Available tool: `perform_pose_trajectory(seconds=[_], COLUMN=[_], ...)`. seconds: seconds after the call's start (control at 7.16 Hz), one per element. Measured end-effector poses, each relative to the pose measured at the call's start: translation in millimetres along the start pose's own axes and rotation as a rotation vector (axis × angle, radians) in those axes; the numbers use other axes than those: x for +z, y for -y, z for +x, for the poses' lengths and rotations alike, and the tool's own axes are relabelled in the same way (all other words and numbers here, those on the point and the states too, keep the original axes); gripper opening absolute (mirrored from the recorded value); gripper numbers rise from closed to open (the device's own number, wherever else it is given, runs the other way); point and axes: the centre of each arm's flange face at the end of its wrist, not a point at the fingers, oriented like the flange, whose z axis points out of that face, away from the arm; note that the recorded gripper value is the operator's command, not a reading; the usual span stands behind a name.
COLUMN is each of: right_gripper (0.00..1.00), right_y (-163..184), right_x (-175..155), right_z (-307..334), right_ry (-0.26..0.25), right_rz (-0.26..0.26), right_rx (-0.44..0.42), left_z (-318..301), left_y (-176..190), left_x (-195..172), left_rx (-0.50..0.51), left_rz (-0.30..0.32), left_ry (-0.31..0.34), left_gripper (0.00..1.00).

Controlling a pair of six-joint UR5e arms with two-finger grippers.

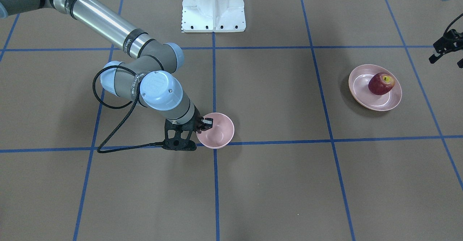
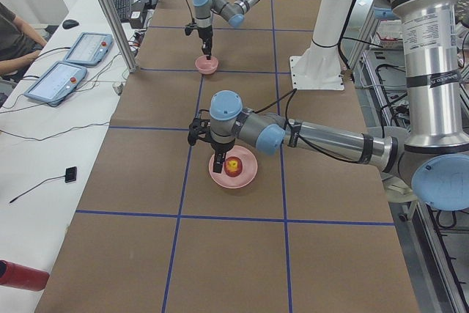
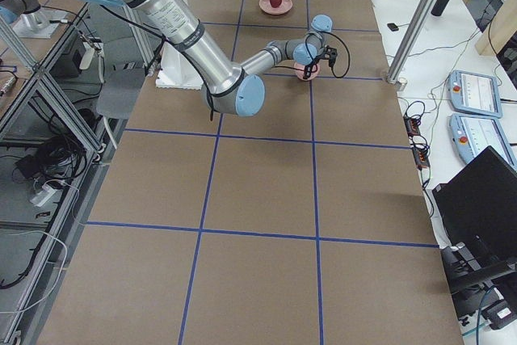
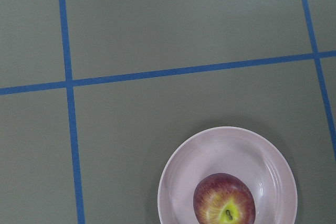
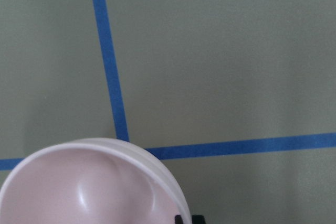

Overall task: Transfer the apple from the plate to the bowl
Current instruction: 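Release the bowl with the right gripper while the left gripper grasps the apple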

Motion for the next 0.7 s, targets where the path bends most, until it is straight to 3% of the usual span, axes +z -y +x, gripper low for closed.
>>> perform_pose_trajectory(seconds=[0.42, 0.7], right_gripper=[1.00, 1.00], right_y=[-7.3, -12.6], right_x=[-43.9, -46.0], right_z=[60.3, 73.7], right_ry=[0.053, 0.051], right_rz=[0.009, 0.017], right_rx=[0.001, 0.000], left_z=[54.7, 72.5], left_y=[-12.5, -16.3], left_x=[70.0, 99.5], left_rx=[0.035, 0.089], left_rz=[-0.049, -0.063], left_ry=[0.080, 0.073], left_gripper=[0.97, 0.98])
